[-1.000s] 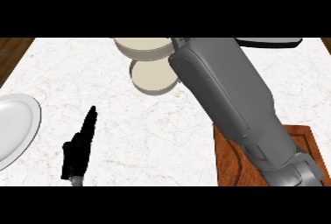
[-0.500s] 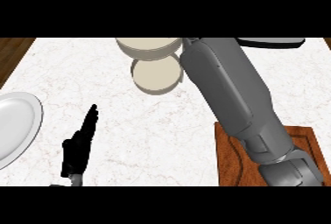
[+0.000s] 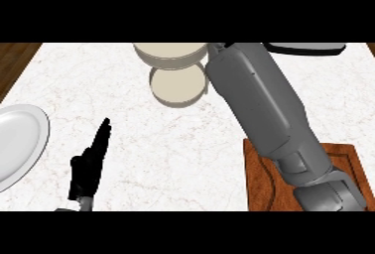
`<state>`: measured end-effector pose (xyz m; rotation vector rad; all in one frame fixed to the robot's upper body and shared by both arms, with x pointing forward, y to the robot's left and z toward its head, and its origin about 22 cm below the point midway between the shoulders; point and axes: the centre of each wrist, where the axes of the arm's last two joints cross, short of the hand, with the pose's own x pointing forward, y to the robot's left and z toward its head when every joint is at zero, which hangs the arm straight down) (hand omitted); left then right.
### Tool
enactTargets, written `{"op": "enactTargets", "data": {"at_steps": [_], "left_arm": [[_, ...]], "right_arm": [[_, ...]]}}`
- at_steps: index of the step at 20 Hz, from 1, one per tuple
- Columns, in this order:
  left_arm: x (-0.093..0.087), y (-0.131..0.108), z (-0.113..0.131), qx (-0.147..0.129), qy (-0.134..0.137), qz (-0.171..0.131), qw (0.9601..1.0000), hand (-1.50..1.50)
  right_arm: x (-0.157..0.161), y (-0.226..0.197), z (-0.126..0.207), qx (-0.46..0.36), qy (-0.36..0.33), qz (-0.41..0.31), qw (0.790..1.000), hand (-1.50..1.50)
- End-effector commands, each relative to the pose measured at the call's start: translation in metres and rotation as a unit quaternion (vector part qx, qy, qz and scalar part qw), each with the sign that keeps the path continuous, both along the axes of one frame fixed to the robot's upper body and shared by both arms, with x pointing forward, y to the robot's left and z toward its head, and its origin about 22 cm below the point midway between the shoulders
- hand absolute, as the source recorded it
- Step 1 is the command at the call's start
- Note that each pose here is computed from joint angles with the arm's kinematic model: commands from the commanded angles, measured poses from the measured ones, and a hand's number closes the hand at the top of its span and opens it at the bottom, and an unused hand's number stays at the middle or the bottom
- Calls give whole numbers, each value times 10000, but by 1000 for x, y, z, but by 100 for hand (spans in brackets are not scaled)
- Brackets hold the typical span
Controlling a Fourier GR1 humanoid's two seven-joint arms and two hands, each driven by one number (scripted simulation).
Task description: Pick the tomato from the cutting board and place it in the tiered basket
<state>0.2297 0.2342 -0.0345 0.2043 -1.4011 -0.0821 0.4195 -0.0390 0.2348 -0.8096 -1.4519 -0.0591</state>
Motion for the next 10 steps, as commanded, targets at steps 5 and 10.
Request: {"op": "enactTargets", "data": {"at_steps": [5,10], "left_arm": [[-8,21,-11,56,497,443,9978,0],[-37,11,-20,-41,600,643,9961,0]], "right_arm": [[-2,-3,8,543,-1224,-1091,9850,-150],[-7,-42,31,767,-1236,-1789,9730,-150]]}}
